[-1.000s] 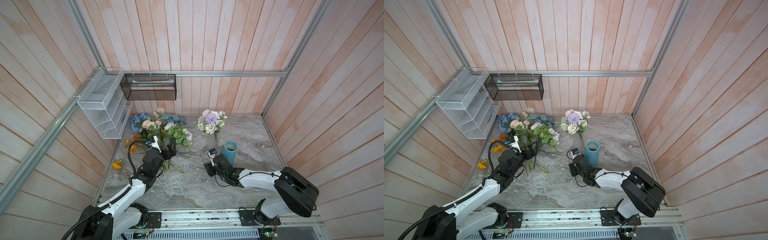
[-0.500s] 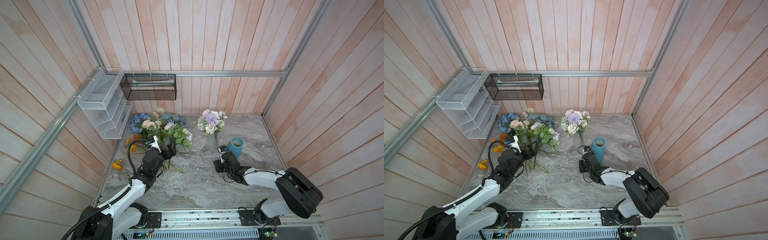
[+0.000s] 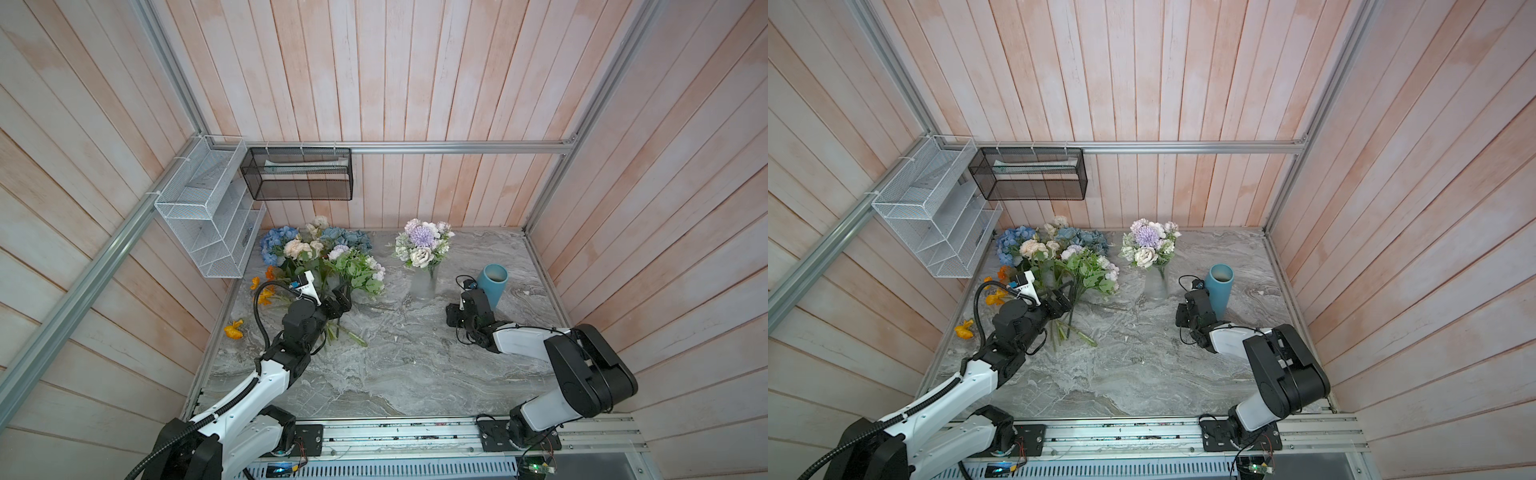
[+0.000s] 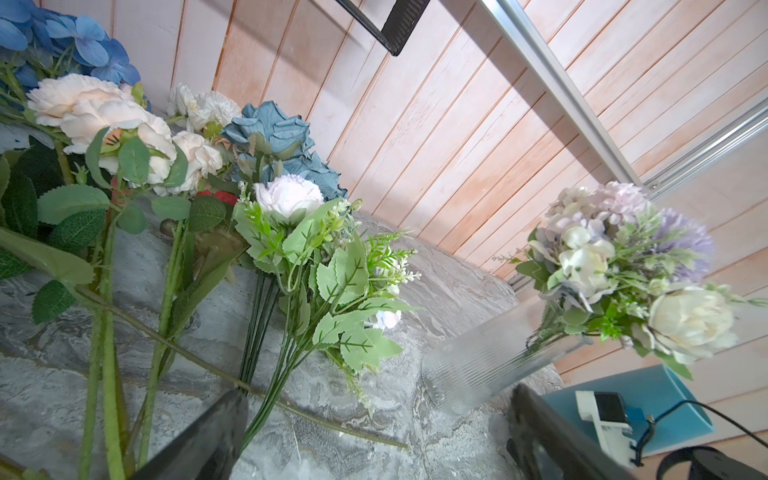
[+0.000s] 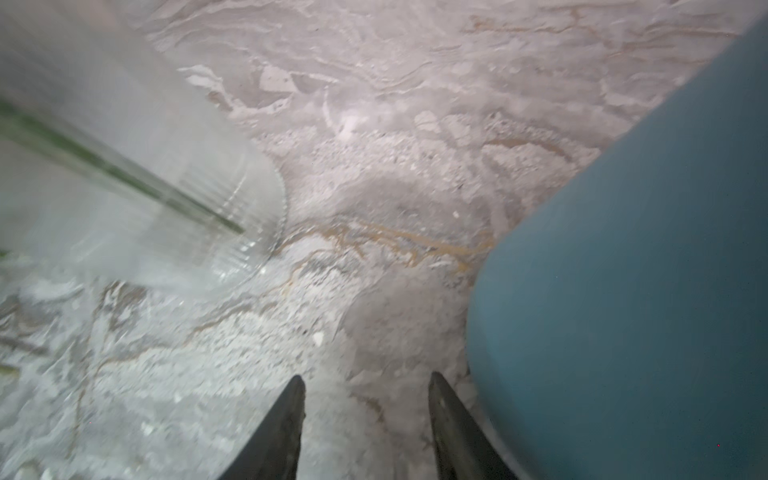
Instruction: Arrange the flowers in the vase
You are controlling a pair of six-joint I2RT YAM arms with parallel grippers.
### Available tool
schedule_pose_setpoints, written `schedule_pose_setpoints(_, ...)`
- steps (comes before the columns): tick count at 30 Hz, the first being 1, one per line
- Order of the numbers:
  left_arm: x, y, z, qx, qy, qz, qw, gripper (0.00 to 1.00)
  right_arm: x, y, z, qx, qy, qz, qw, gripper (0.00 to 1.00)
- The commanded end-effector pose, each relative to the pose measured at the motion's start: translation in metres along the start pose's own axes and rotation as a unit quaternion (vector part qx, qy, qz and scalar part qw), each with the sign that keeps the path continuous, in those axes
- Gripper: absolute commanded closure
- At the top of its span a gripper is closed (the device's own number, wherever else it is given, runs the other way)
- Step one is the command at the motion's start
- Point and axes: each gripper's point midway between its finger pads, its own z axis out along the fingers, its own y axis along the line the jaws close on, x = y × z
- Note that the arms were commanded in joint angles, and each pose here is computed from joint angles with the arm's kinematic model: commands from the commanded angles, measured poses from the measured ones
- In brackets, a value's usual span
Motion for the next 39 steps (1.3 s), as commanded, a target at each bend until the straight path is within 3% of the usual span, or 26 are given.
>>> schedule_pose_setpoints(1, -0.001, 0.007, -0.005, -0.016, -0.002, 0.012, 1.000, 0.00, -0.023, -0.009, 0.008, 0.011, -0.020, 0.015, 1.000, 0.51)
schedule_pose_setpoints(9, -0.006, 0.016, -0.016, -0.045, -0.002, 0.042, 0.998, 0.00, -0.048, -0.010, 0.008, 0.003, -0.032, 0.004, 0.999, 0.51)
schedule_pose_setpoints(15, -0.032, 0.023, -0.024, -0.059, -0.028, 0.054, 0.996, 0.00, -0.073, 0.025, -0.020, -0.075, -0.036, -0.007, 0.997, 0.47)
schedule_pose_setpoints(19, -0.043, 0.042, -0.028, -0.071, -0.030, 0.018, 0.997, 0.00, -0.093, 0.053, -0.058, -0.139, -0.058, -0.015, 0.988, 0.43)
schedule_pose_setpoints(24, -0.036, 0.067, -0.033, -0.095, -0.012, -0.030, 0.995, 0.00, -0.111, 0.069, -0.102, -0.173, -0.092, -0.030, 0.980, 0.34)
schedule_pose_setpoints(28, -0.016, 0.090, -0.032, -0.122, 0.013, -0.076, 0.990, 0.00, -0.130, 0.079, -0.136, -0.201, -0.134, -0.030, 0.970, 0.02)
schedule_pose_setpoints(35, 0.015, 0.125, -0.022, -0.154, 0.017, -0.146, 0.977, 0.01, -0.159, 0.080, -0.176, -0.216, -0.216, -0.016, 0.952, 0.02)
schedule_pose_setpoints(39, 0.024, 0.145, -0.011, -0.177, 0.019, -0.171, 0.969, 0.05, -0.161, 0.079, -0.181, -0.217, -0.233, -0.014, 0.948, 0.02)
